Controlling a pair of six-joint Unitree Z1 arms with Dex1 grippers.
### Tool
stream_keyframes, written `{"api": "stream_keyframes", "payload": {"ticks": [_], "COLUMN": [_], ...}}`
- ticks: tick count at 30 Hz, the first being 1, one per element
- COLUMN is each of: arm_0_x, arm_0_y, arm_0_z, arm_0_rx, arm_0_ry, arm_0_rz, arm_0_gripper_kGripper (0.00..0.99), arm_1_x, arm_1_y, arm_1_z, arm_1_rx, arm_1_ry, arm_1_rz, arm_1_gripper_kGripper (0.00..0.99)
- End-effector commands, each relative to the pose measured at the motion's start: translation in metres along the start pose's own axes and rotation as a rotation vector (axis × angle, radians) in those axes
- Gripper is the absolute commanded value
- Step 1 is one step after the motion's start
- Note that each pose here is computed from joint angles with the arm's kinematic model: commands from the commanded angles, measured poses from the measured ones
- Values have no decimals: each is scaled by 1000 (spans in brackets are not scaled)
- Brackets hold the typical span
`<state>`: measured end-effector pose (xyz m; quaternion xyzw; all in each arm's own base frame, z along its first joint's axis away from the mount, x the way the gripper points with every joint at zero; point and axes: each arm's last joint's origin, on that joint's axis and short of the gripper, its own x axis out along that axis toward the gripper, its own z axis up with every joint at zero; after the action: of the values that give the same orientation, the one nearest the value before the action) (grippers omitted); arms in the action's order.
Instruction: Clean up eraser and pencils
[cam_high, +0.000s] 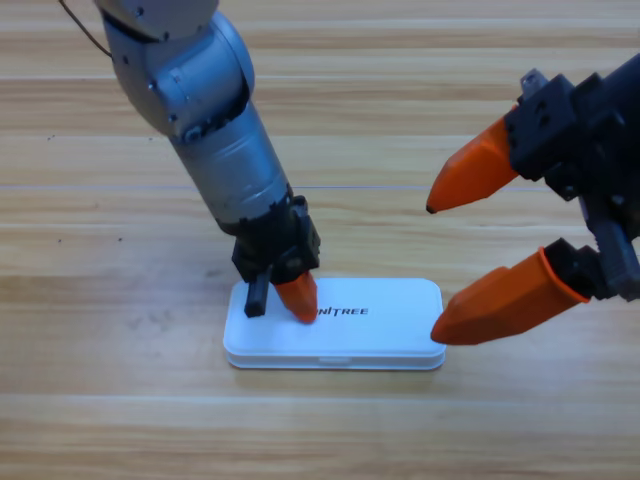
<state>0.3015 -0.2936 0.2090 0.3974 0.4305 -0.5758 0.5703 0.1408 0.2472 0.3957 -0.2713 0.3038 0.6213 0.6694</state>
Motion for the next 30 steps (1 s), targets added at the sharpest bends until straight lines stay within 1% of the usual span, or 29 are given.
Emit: {"api": "stream_keyframes", "payload": {"ticks": [1,4,6,9,11,14,16,17,19,20,22,25,26,27,28,29,30], "arm_0_x": [21,25,9,-42,-81,-129,-150,-158,-168,-170,-170,-158,-155,-154,-151,-149,-149], "arm_0_y": [-31,-37,-42,-53,-67,-94,-109,-115,-126,-130,-134,-135,-134,-136,-136,-137,-138], "arm_0_z": [0,1,4,15,21,17,12,9,6,5,1,1,2,2,0,-2,-3], "arm_0_rx": [49,56,61,72,79,100,109,100,41,8,-16,-30,-27,-23,-29,-31,-30], "arm_0_ry": [63,82,62,11,-40,-135,-193,-215,-254,-259,-251,-252,-247,-237,-223,-217,-214], "arm_0_rz": [33,52,81,146,181,202,173,160,140,134,122,49,38,39,39,36,36], "arm_0_gripper_kGripper": [0,0,0,0,0,0,0,0,0,0,0,0,0,328,727,959,990], "arm_1_x": [30,30,30,30,30,30,30,29,29,29,29,29,29,28,28,28,27], "arm_1_y": [0,0,0,0,0,0,0,0,0,0,0,0,0,0,0,0,0], "arm_1_z": [-4,-4,-4,-4,-4,-4,-4,-4,-3,-3,-3,-3,-3,-3,-3,-3,-3], "arm_1_rx": [19,21,21,22,22,24,25,26,25,25,27,31,31,32,32,31,33], "arm_1_ry": [68,68,68,68,68,68,67,65,64,64,64,64,64,63,63,63,61], "arm_1_rz": [52,52,52,52,52,52,51,51,50,50,50,50,50,48,48,49,48], "arm_1_gripper_kGripper": [959,959,959,959,959,959,959,959,959,959,960,971,973,973,974,974,974]}}
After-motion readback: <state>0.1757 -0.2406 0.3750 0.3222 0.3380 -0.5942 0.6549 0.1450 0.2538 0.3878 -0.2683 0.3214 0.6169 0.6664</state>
